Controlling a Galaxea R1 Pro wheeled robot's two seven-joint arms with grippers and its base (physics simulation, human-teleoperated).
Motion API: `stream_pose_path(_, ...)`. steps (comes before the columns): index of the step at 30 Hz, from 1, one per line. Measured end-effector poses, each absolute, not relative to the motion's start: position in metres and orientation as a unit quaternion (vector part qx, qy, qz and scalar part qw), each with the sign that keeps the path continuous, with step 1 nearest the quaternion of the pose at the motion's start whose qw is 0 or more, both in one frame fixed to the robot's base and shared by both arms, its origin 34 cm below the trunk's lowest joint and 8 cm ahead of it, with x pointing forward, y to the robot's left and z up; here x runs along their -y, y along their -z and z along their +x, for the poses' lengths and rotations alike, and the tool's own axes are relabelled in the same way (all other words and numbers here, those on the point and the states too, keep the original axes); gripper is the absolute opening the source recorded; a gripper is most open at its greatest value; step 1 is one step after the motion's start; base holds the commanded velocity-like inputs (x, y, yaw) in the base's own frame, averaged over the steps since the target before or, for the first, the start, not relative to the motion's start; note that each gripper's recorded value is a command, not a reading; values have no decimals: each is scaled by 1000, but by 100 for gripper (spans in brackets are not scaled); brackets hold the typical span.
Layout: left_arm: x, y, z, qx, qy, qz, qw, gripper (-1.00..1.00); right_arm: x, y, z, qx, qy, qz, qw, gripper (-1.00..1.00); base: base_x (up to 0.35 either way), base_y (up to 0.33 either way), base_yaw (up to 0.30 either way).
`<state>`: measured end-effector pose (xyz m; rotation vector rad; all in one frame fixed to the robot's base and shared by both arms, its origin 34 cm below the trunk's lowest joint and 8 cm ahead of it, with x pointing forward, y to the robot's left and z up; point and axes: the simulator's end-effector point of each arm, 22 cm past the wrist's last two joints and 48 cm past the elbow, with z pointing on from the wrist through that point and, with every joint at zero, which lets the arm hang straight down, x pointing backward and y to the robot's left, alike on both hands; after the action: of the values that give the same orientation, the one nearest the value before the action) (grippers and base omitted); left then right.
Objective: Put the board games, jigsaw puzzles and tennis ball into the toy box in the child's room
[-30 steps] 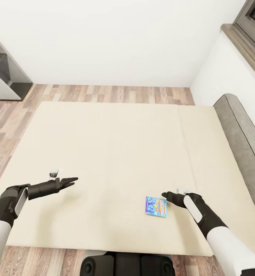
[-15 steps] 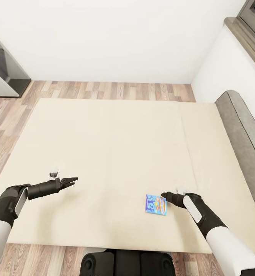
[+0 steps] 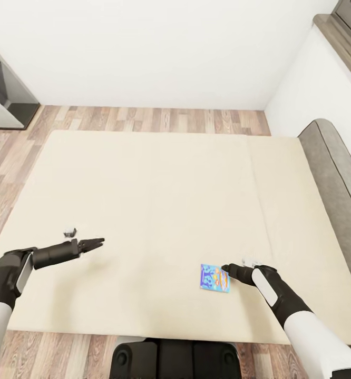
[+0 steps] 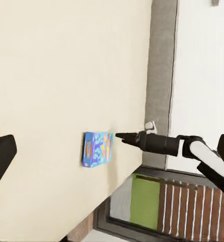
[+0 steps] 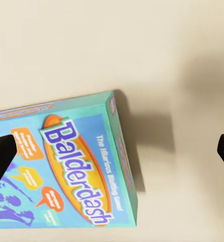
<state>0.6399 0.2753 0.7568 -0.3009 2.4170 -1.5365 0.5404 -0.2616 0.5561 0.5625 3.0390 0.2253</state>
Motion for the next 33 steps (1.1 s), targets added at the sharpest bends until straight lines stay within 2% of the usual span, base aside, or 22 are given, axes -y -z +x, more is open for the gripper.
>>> stream_pose_path(6,-268,-806,653,-797,580,-55,159,100,262,-552,536,-981,-72,182,17,100,0,0,0)
stream_pose_path(33,-269,-793,649,-799,578,-49,157,100,263,-533,515,-981,-67,183,-5,100,0,0,0)
